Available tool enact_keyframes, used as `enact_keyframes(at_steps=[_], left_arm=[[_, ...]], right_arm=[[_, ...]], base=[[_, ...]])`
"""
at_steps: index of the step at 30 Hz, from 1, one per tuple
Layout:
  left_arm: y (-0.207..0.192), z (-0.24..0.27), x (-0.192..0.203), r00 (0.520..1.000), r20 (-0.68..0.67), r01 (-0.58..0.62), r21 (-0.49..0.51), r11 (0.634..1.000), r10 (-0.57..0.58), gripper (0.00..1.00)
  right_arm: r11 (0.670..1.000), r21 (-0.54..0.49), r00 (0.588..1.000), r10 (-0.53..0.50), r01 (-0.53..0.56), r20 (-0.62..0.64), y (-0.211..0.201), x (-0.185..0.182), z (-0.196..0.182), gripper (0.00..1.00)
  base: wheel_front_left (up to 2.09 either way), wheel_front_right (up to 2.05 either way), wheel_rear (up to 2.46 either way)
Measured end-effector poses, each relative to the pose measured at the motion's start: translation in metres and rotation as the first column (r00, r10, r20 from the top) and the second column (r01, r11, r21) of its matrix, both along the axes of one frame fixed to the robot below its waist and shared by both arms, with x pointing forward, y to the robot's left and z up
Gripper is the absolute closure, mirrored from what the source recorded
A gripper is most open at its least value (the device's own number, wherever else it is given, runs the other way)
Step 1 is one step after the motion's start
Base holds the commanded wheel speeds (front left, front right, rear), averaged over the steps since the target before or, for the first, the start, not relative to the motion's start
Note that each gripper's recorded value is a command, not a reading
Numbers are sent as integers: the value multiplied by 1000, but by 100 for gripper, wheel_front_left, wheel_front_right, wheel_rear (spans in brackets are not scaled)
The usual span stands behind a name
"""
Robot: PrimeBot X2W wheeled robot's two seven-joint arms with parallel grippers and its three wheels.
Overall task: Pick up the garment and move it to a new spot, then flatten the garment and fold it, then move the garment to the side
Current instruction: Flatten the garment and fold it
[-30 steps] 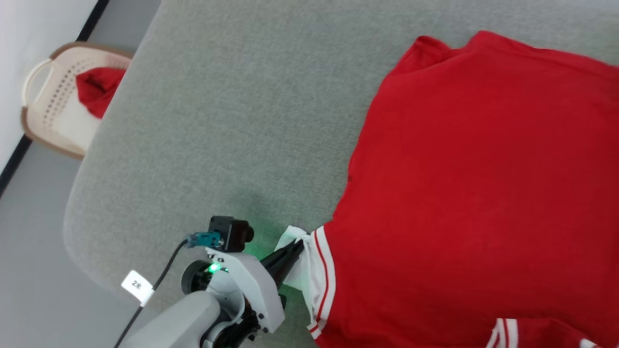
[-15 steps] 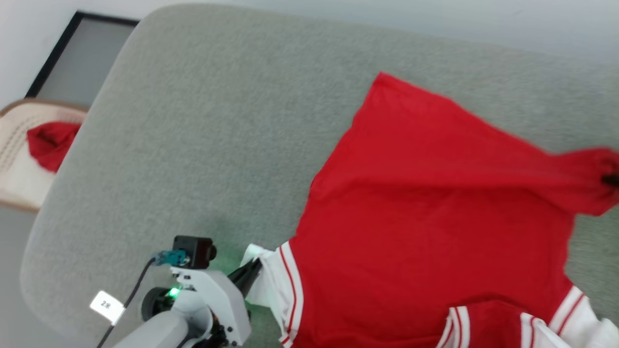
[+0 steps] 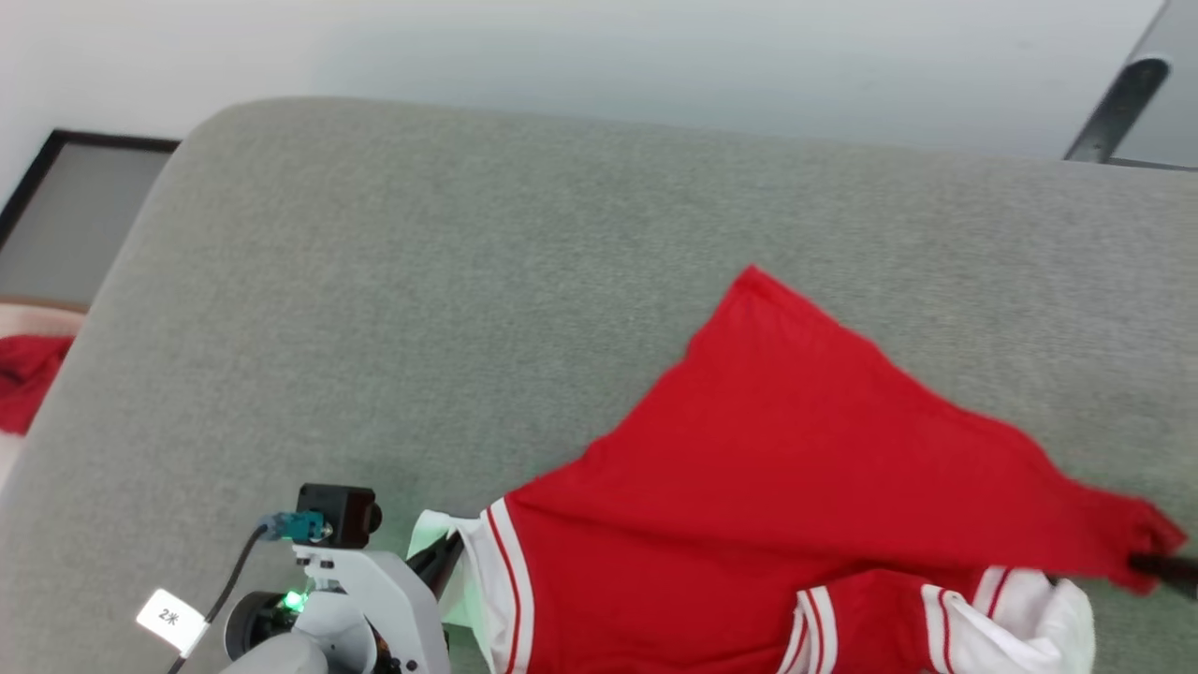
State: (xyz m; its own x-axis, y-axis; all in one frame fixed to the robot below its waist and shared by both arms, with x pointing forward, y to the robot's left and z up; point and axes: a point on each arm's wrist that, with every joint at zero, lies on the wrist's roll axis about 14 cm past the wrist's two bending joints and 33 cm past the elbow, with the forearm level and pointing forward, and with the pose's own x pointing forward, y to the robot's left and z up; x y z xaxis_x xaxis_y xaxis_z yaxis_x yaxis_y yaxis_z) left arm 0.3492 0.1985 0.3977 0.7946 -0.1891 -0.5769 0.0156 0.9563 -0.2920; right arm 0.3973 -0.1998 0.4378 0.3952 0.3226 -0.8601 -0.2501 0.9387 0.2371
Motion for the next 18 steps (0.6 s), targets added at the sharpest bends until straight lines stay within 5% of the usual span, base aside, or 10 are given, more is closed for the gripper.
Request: enact_keyframes(at_steps=[11,14,18], left_arm=[[-15,5,5,999,3,51,-7,999,-50,100],[-17,6,5,999,6,54,-7,999,-54,100],[-16,8,5,998,9,54,-2,999,-54,100]], right_arm=[[991,43,992,-125,125,-3,-9,-31,-20,100],[992,35,992,-123,122,36,-7,-28,-21,0],[994,28,991,-105,103,88,-4,-24,-19,0]], base=[[0,0,0],[0,0,0],[0,0,0]])
